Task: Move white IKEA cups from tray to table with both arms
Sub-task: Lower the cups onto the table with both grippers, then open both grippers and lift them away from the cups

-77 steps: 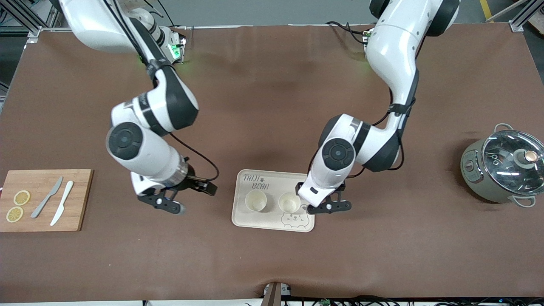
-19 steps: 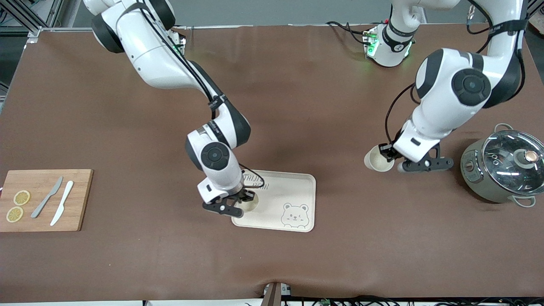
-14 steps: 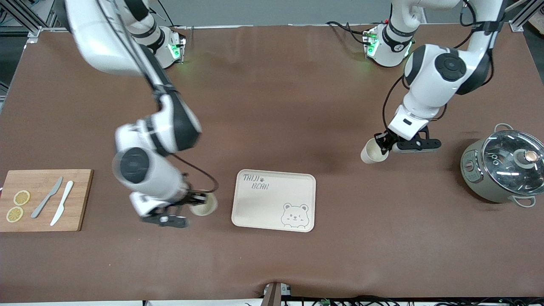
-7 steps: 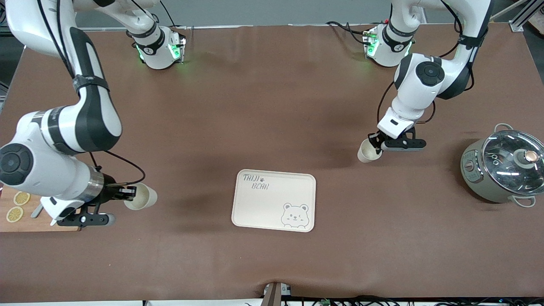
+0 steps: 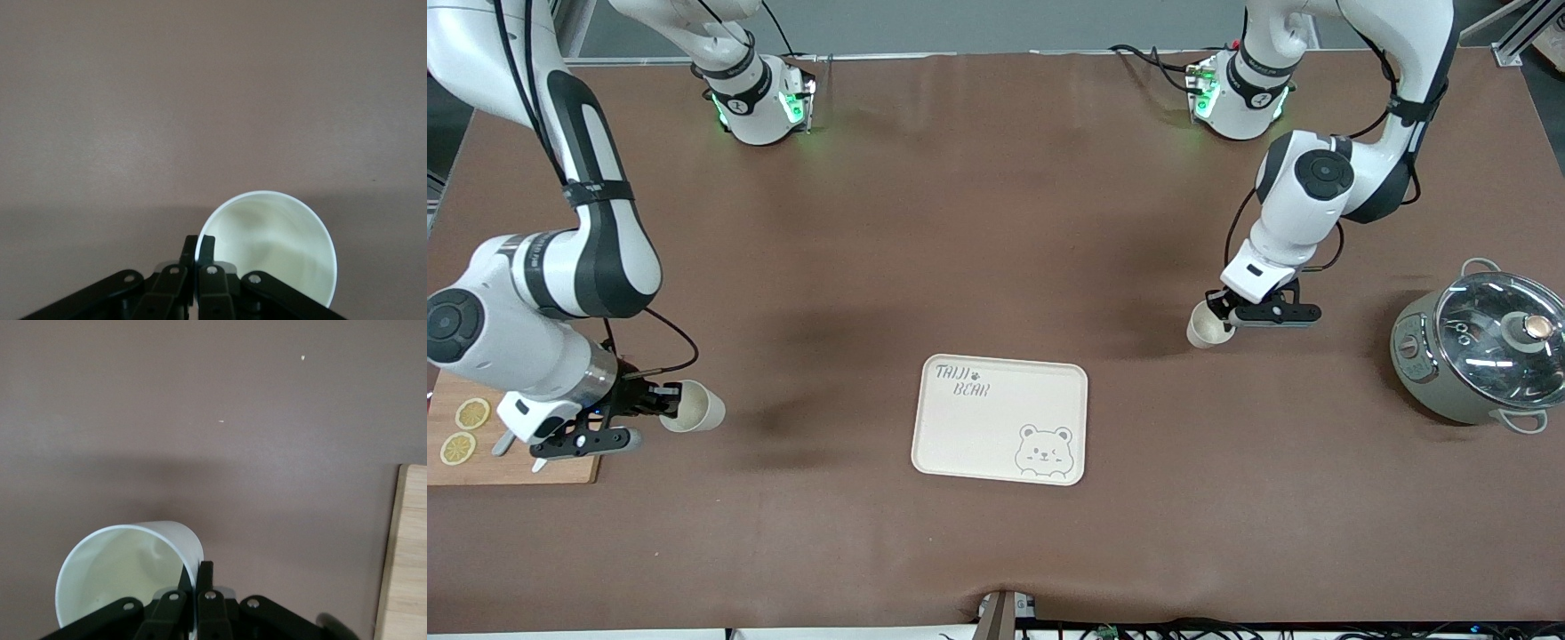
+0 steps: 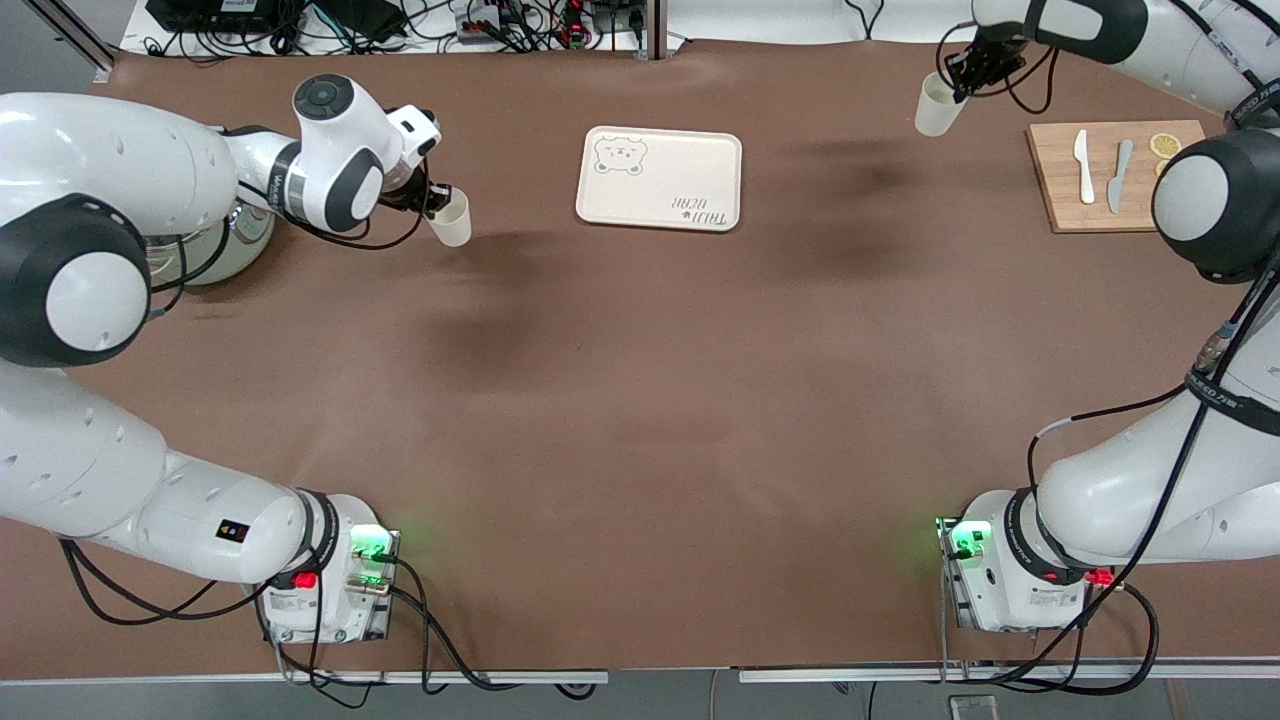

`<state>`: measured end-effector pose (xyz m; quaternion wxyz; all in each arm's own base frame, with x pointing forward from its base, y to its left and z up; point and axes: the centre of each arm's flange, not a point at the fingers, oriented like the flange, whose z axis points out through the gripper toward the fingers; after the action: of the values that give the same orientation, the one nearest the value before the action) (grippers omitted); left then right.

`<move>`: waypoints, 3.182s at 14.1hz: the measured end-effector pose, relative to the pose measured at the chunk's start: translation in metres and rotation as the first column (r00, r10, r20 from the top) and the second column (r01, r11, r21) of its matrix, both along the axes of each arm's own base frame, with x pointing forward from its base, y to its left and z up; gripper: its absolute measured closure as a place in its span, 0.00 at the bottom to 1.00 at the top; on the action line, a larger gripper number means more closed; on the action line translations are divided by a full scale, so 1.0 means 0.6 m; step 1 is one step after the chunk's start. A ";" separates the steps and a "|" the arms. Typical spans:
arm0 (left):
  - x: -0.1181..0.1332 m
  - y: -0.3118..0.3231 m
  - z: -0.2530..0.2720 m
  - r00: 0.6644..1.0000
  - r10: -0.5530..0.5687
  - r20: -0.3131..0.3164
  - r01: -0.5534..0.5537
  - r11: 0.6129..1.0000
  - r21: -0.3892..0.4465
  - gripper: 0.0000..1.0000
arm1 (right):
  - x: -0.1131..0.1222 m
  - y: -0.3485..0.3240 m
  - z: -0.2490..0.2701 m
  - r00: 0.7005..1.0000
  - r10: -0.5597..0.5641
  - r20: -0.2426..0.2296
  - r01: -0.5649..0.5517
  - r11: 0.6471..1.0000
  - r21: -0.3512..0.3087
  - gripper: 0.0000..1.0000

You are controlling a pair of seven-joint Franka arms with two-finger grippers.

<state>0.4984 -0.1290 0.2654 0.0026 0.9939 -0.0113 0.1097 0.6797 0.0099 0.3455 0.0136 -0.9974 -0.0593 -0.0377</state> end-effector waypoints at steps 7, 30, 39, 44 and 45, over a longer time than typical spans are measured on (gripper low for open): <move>0.005 0.000 -0.039 1.000 -0.001 -0.009 0.001 1.000 0.001 0.96 | -0.050 -0.016 -0.108 0.997 0.016 0.072 -0.016 1.000 -0.005 0.96; 0.113 -0.004 0.169 0.996 0.025 -0.090 -0.019 0.997 0.069 0.00 | -0.086 -0.002 -0.187 0.995 0.025 0.096 -0.025 1.000 0.001 0.96; 0.205 -0.010 0.318 0.992 0.006 -0.128 0.008 0.994 0.107 0.00 | -0.080 -0.003 -0.177 0.996 0.032 0.078 -0.032 0.999 0.000 0.22; 0.233 -0.009 0.343 0.996 0.003 -0.088 0.006 0.995 0.101 0.00 | -0.021 -0.024 -0.011 0.993 0.035 -0.114 -0.035 0.999 -0.002 0.00; 0.237 0.003 0.350 0.997 0.015 -0.082 -0.007 0.995 0.099 0.00 | -0.014 -0.029 0.042 0.988 0.033 -0.149 -0.034 0.999 -0.003 0.00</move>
<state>0.6405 -0.1273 0.4751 -0.0467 0.9965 -0.0113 0.0680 0.6713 -0.0076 0.3708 0.0159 -0.9964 -0.0748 0.0371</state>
